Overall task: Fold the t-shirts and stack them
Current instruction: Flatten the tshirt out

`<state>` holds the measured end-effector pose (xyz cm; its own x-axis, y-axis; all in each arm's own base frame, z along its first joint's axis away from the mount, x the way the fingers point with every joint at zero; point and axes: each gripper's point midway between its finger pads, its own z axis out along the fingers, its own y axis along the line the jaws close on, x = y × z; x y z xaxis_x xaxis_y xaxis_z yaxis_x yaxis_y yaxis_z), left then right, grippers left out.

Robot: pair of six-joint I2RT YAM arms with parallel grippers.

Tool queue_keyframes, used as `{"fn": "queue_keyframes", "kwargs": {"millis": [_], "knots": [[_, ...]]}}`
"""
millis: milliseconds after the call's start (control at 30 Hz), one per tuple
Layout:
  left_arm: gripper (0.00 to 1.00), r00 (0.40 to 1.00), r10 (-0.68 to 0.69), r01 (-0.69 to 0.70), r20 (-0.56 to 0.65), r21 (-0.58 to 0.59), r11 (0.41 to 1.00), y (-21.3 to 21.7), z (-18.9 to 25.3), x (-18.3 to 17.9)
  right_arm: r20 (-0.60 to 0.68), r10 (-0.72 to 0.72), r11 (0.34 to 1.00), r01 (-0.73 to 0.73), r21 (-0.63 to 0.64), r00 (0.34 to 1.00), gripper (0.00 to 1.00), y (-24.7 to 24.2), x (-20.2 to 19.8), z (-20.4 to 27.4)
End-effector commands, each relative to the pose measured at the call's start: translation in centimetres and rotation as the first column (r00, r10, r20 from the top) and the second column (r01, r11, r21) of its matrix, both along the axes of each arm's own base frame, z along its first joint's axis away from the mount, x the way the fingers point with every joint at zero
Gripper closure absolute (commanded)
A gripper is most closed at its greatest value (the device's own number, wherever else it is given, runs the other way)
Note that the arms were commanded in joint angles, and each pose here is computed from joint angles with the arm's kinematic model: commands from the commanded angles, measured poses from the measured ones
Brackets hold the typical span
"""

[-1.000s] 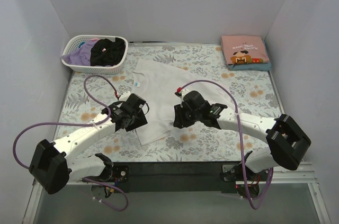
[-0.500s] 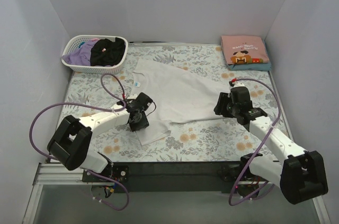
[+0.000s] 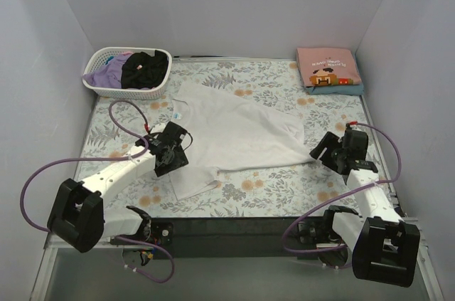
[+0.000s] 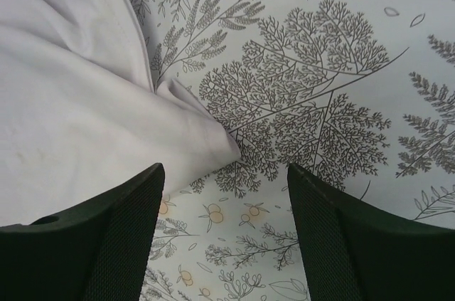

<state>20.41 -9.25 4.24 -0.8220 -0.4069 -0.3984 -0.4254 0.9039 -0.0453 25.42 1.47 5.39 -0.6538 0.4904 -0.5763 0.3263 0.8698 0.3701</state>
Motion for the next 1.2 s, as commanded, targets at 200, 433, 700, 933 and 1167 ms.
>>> {"fn": "queue_keyframes", "kwargs": {"millis": [200,433,700,933,1167], "knots": [[0.36,0.887,-0.129,0.071,0.444,0.144,0.987,0.8,8.5,8.6,0.02,0.069,0.965,-0.072,0.251,0.997,0.32,3.6,-1.7,-2.7],[0.36,0.883,-0.112,0.06,0.456,0.128,0.99,1.0,7.6,8.5,0.046,0.086,0.96,-0.095,0.263,0.995,0.48,3.9,-0.7,-3.5],[0.36,0.881,-0.13,0.062,0.454,0.162,0.985,1.3,7.7,8.7,0.17,0.248,0.937,-0.281,0.209,0.954,0.99,7.3,4.4,4.3],[0.36,0.882,-0.141,0.078,0.45,0.155,0.985,1.1,7.5,8.5,0.091,0.315,0.937,-0.325,0.128,0.945,0.9,10.4,10.0,6.0],[0.36,0.886,-0.156,0.102,0.437,0.146,0.984,0.8,7.1,8.3,0.047,0.39,0.917,-0.392,0.072,0.92,0.53,11.0,11.6,6.1]]}}
